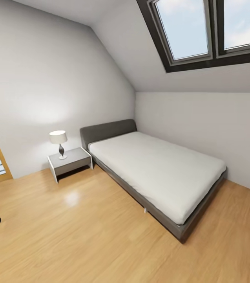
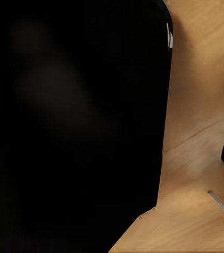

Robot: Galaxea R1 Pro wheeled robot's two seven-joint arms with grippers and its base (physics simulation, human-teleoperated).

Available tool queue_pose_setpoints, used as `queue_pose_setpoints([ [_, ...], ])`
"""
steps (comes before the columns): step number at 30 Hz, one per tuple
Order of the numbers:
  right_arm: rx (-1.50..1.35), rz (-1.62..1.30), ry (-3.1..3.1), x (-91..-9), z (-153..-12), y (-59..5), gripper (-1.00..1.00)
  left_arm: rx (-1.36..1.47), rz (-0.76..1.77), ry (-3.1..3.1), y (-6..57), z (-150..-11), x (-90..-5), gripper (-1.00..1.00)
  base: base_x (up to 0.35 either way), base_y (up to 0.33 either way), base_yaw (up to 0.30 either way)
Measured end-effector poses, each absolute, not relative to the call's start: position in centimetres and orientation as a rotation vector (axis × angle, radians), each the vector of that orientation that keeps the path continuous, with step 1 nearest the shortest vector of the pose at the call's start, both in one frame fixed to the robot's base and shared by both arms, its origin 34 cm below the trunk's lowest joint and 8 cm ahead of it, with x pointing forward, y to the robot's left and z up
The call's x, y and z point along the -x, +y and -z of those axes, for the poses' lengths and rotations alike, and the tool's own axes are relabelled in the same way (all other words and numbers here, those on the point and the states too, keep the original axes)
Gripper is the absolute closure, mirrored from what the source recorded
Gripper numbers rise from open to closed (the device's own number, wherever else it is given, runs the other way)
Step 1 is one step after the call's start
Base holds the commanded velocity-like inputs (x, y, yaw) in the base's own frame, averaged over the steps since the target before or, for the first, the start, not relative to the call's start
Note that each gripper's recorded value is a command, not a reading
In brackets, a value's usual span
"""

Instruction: Attach the digital camera to the camera tripod in the bedroom.

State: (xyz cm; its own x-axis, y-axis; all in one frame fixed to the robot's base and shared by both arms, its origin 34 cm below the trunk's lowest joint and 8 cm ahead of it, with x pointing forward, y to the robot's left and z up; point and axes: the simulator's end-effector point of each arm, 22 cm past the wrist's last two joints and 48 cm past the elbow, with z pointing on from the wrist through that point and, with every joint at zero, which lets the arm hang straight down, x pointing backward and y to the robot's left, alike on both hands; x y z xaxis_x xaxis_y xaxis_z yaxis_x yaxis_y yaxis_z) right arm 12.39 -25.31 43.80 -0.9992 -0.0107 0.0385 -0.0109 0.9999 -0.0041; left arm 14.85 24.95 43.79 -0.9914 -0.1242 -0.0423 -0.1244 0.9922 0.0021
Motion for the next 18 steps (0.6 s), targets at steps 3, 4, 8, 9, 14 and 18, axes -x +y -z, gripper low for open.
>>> queue_pose_setpoints([
  [3, -0.017, -0.008, -3.103, -12.39, -43.80, -25.38, -1.00, 0.194, -0.008, 3.094, 24.96, -43.79, -14.84, -1.00, 0.322, 0.000, 0.001],
  [4, -0.017, -0.008, -3.103, -12.39, -43.80, -25.38, -1.00, 0.194, -0.008, 3.094, 24.96, -43.79, -14.84, -1.00, 0.322, 0.000, 0.001],
  [8, -0.017, -0.009, -3.103, -12.39, -43.80, -25.40, -1.00, 0.194, -0.008, 3.093, 24.96, -43.79, -14.86, -1.00, 0.322, 0.000, 0.000],
  [9, -0.017, -0.008, -3.103, -12.39, -43.80, -25.40, -1.00, 0.194, -0.008, 3.093, 24.96, -43.79, -14.84, -1.00, 0.322, 0.000, 0.000],
  [14, -0.017, -0.008, -3.103, -12.39, -43.80, -25.41, -1.00, 0.194, -0.008, 3.092, 24.96, -43.79, -14.88, -1.00, 0.322, 0.000, 0.000],
  [18, -0.016, -0.009, -3.103, -12.39, -43.80, -25.42, -1.00, 0.193, -0.008, 3.092, 24.96, -43.79, -14.87, -1.00, 0.322, 0.000, 0.000],
])
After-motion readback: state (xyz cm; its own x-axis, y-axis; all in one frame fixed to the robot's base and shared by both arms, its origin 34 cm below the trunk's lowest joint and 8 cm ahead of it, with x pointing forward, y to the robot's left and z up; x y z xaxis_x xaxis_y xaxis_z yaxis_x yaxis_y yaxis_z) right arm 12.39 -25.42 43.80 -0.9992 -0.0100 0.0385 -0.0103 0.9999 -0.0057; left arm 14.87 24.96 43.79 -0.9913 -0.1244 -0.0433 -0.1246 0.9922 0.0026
